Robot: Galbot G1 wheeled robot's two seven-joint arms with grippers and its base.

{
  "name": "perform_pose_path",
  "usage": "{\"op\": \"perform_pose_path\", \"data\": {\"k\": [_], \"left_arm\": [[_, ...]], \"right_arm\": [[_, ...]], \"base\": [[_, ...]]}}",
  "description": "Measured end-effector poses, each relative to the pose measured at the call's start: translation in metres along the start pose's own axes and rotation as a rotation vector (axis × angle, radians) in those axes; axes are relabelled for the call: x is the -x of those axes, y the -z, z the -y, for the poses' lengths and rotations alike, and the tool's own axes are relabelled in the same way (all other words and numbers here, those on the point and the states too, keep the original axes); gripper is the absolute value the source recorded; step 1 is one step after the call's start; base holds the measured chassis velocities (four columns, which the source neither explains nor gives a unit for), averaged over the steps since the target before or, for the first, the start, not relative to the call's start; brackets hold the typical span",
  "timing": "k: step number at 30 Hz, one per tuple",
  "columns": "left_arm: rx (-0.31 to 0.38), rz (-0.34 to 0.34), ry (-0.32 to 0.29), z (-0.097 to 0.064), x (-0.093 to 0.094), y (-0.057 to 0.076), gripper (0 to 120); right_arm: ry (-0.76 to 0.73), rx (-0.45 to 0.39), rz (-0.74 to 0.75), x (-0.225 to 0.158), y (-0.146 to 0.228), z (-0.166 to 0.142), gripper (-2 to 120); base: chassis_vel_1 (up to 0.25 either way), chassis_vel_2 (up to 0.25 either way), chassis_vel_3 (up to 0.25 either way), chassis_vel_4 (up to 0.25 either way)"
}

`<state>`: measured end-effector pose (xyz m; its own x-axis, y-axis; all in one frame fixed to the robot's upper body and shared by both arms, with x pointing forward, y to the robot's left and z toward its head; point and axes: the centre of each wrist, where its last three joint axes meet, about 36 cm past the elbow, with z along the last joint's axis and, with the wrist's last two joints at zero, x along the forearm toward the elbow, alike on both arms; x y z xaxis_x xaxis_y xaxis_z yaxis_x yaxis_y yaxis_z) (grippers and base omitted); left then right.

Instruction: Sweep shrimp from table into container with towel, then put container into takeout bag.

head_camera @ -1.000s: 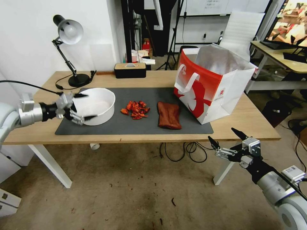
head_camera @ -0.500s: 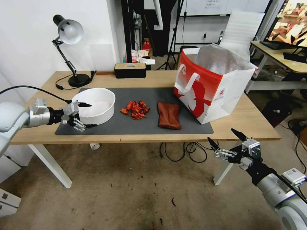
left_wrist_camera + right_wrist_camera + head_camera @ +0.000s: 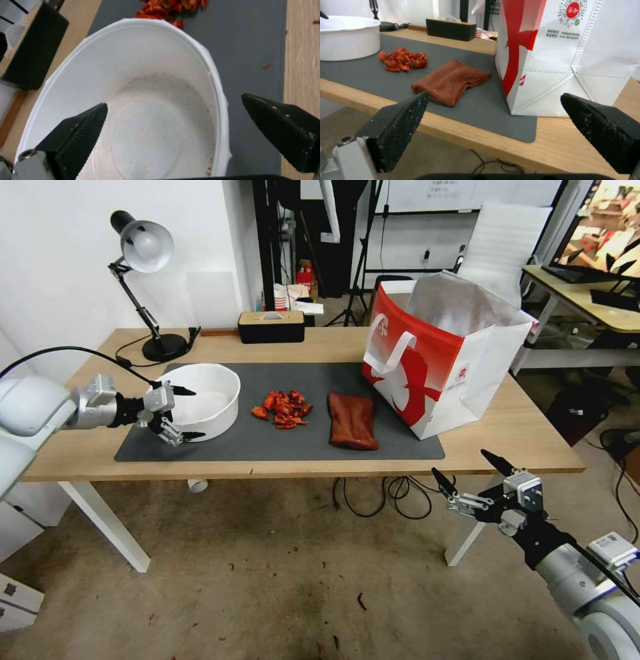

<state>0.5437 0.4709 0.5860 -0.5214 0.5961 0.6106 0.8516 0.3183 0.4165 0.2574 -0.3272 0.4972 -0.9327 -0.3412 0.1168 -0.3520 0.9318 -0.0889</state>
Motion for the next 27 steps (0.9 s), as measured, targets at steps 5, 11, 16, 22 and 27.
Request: {"op": "perform_pose_path", "data": {"k": [5, 11, 16, 22, 27], "left_arm": [[0.020, -0.030, -0.033, -0.008, 0.006, 0.000, 91], [0.028, -0.043, -0.066, -0.007, 0.019, -0.002, 68], [0.037, -0.057, -0.078, -0.009, 0.021, -0.002, 52], [0.048, -0.073, -0.102, -0.008, 0.023, -0.003, 27], [0.055, -0.081, -0.111, -0.007, 0.023, -0.002, 10]], "right_arm": [[-0.005, 0.004, -0.004, 0.000, -0.004, 0.001, 100], [-0.009, 0.005, -0.008, 0.001, -0.006, 0.002, 100], [-0.010, 0.007, -0.009, 0.002, -0.008, 0.002, 100], [-0.009, 0.006, -0.009, 0.002, -0.008, 0.003, 100], [-0.008, 0.004, -0.005, 0.002, -0.007, 0.003, 100]], "base": [[0.000, 0.000, 0.000, 0.000], [0.000, 0.000, 0.000, 0.000], [0.000, 0.000, 0.000, 0.000], [0.000, 0.000, 0.000, 0.000], [0.000, 0.000, 0.000, 0.000]]}}
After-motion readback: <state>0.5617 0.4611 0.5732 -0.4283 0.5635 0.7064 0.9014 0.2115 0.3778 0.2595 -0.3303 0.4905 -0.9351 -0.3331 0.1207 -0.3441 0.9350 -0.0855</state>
